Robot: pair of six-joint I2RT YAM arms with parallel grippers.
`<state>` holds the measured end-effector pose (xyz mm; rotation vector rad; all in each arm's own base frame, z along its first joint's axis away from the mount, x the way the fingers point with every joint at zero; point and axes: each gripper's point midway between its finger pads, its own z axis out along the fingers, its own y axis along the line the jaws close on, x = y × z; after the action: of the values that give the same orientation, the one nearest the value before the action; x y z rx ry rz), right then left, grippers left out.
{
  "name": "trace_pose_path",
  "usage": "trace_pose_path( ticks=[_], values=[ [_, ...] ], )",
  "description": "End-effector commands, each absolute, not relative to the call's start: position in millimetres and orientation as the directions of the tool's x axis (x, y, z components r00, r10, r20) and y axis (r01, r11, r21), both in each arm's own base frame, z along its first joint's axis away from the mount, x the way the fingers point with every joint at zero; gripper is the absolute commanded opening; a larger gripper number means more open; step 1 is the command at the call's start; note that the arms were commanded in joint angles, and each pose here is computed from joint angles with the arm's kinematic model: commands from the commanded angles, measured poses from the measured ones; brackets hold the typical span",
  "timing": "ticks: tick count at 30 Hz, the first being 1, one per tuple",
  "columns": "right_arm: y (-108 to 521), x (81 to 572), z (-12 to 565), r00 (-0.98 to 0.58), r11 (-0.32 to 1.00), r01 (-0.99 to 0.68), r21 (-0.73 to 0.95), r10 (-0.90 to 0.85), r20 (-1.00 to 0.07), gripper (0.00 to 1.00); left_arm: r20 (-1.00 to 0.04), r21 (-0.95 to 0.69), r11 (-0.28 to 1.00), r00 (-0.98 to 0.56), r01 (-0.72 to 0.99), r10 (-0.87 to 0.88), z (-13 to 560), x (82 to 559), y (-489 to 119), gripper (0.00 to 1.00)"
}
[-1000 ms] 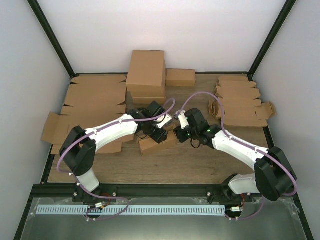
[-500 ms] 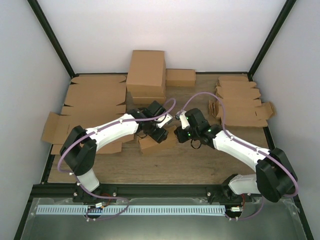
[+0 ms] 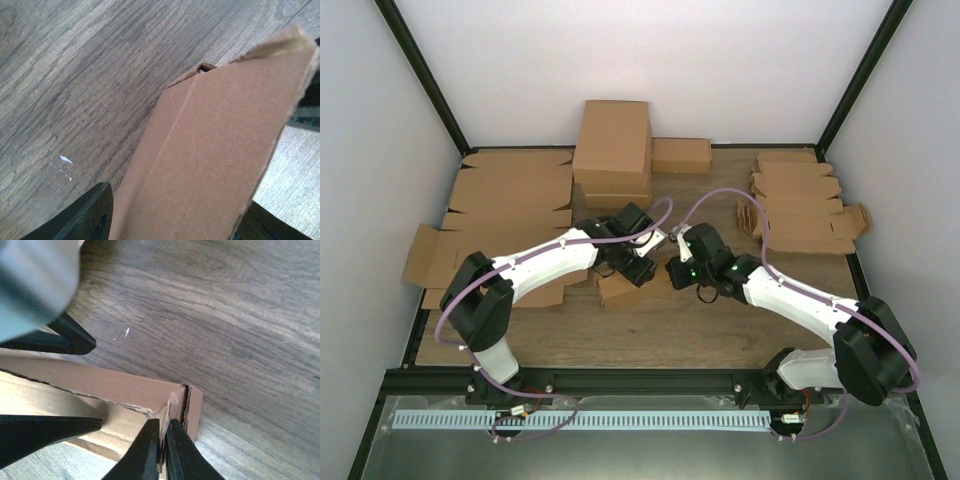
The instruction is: Fold the paper box
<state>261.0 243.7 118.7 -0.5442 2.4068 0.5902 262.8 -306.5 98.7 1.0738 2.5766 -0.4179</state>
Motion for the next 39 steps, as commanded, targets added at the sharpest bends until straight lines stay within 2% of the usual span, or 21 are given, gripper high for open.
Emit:
trace_pose_path(
  ticks=[1,10,19,21,24,31,39],
  values=[
    [247,250,115,-0.745,0.826,-0.492,0.274,-0.236,-0.624,0.11,-0.361,-0.121,0.669,-0.660,0.733,0.659,88,259,-304,0.57],
    [234,265,144,-0.683,0.863,-0.467,0.195,-0.212,-0.699,0.21,-0.355,-0.101,0.657,-0.644,0.747,0.678,89,256,-303,0.56],
    [232,270,144,-0.679,0.874,-0.459,0.161,-0.229,-0.698,0.32,-0.353,-0.090,0.654,-0.638,0.751,0.684,88,255,-303,0.56],
    [232,272,146,-0.673,0.872,-0.462,0.159,-0.229,-0.704,0.29,-0.353,-0.089,0.652,-0.636,0.753,0.686,88,255,-303,0.55],
    [237,272,146,-0.670,0.863,-0.480,0.160,-0.243,-0.702,0.17,-0.351,-0.088,0.652,-0.636,0.753,0.687,88,254,-303,0.55],
    [243,268,143,-0.676,0.842,-0.511,0.173,-0.270,-0.685,0.01,-0.353,-0.086,0.651,-0.634,0.755,0.688,89,254,-303,0.55],
    [242,255,133,-0.701,0.826,-0.524,0.208,-0.280,-0.656,0.01,-0.355,-0.080,0.651,-0.632,0.755,0.689,89,255,-304,0.55]
  ],
)
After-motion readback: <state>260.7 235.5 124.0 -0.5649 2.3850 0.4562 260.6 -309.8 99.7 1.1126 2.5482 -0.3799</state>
